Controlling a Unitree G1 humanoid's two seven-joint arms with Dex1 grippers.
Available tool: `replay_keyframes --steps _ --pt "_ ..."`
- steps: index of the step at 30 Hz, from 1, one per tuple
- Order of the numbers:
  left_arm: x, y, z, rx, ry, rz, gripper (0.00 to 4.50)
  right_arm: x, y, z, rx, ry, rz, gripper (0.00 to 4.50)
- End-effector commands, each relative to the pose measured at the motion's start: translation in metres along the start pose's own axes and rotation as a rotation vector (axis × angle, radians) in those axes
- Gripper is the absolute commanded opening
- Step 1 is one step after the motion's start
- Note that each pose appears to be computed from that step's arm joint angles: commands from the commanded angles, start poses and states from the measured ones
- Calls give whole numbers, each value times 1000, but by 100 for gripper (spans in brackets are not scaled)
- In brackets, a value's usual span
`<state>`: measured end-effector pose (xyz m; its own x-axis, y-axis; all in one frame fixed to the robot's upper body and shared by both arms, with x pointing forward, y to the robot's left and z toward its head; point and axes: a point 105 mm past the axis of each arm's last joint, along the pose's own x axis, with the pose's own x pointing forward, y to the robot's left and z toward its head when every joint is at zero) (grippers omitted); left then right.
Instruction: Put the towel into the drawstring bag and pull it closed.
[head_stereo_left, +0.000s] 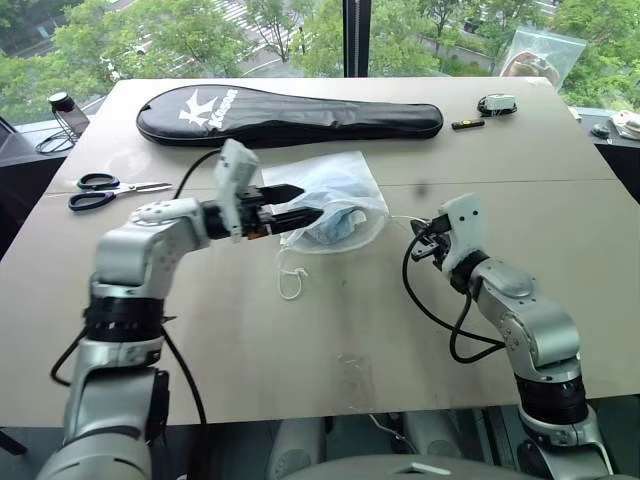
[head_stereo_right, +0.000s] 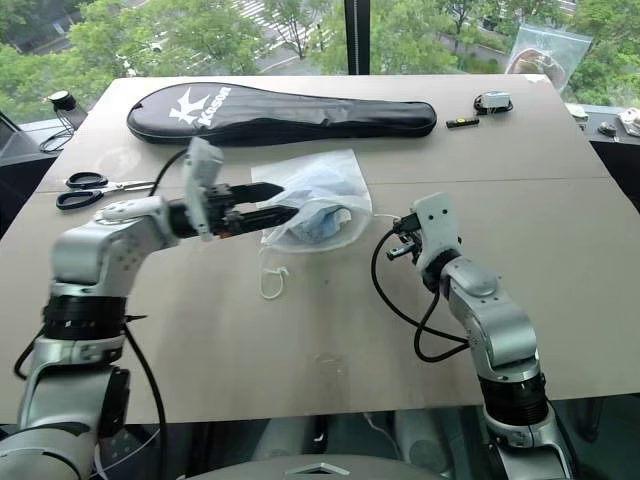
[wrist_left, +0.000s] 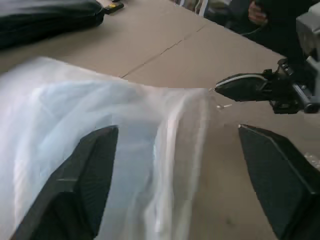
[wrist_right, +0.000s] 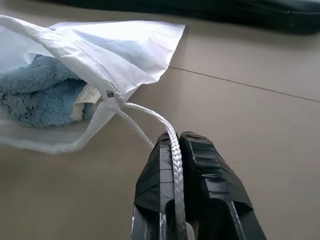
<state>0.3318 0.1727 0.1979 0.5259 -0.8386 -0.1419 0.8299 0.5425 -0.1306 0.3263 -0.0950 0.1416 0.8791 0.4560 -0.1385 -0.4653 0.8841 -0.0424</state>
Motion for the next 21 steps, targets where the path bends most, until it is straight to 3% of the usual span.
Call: replay_keyframes --steps 1,2,6,10,17,21 --pt "-35 1 -6 15 22 85 426 -5 -2 13 -9 -44 7 0" --pt "-40 2 -13 24 42 116 449 -4 -2 13 -9 -43 8 0" --pt "-46 -5 -59 114 157 202 449 -4 -4 13 -12 -38 8 0" --pt "-29 6 -92 173 192 343 449 -5 -6 13 -14 -35 2 0" --pt "-5 11 -99 187 155 380 449 -8 -6 11 -14 -28 -8 0" --pt "7 13 -105 168 167 372 319 -7 -7 12 -14 -31 -16 0"
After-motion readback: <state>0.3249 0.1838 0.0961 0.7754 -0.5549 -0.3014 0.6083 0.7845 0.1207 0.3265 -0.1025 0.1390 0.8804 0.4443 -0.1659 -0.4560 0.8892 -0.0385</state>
